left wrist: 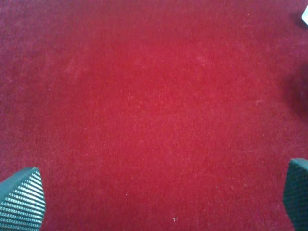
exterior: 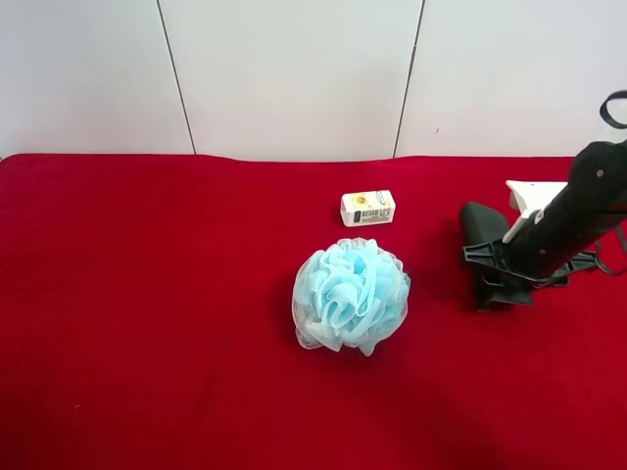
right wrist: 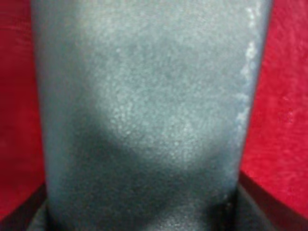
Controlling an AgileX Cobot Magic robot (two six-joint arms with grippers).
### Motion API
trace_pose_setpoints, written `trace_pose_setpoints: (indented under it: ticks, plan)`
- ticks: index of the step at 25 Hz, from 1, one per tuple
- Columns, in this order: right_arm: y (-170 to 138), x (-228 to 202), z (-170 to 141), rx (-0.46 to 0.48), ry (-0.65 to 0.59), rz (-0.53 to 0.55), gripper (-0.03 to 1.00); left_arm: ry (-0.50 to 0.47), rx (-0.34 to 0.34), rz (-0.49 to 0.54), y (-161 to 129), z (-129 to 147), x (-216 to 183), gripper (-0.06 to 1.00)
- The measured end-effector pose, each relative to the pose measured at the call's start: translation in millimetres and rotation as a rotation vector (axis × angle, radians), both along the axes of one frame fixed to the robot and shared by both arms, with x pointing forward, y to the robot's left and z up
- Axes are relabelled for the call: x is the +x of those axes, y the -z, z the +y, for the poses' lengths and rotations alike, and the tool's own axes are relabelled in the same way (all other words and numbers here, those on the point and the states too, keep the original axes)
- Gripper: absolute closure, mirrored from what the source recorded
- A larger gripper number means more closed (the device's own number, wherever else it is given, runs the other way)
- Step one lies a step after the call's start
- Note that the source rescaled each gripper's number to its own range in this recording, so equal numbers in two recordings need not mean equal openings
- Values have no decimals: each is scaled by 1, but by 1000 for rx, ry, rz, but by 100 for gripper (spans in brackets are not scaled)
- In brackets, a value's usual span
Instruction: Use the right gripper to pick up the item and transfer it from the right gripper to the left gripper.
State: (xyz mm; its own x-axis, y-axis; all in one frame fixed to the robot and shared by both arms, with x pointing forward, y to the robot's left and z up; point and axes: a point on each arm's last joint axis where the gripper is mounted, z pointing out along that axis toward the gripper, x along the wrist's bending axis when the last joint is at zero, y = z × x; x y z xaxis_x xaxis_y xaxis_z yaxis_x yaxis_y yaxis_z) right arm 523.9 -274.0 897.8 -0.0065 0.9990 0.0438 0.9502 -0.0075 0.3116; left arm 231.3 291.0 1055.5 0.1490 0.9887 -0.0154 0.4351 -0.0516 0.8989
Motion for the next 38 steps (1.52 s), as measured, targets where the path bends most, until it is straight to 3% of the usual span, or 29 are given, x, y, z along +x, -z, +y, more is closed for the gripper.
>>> trace_pose_setpoints:
  ticks: [5, 13, 23, 32, 38]
  plan:
    - [-20, -5, 30, 5, -116, -70, 82, 0, 0, 0, 0, 0, 0, -6]
    - [-45, -12, 84, -17, -423, -179, 85, 0, 0, 0, 0, 0, 0, -6]
    - [-93, -10, 164, -20, -778, -422, 88, 0, 0, 0, 0, 0, 0, -6]
    - [-110, -28, 210, 30, -925, -650, 90, 0, 0, 0, 0, 0, 0, -6]
    - [-115, -28, 216, 52, -922, -729, 91, 0, 0, 0, 0, 0, 0, -6]
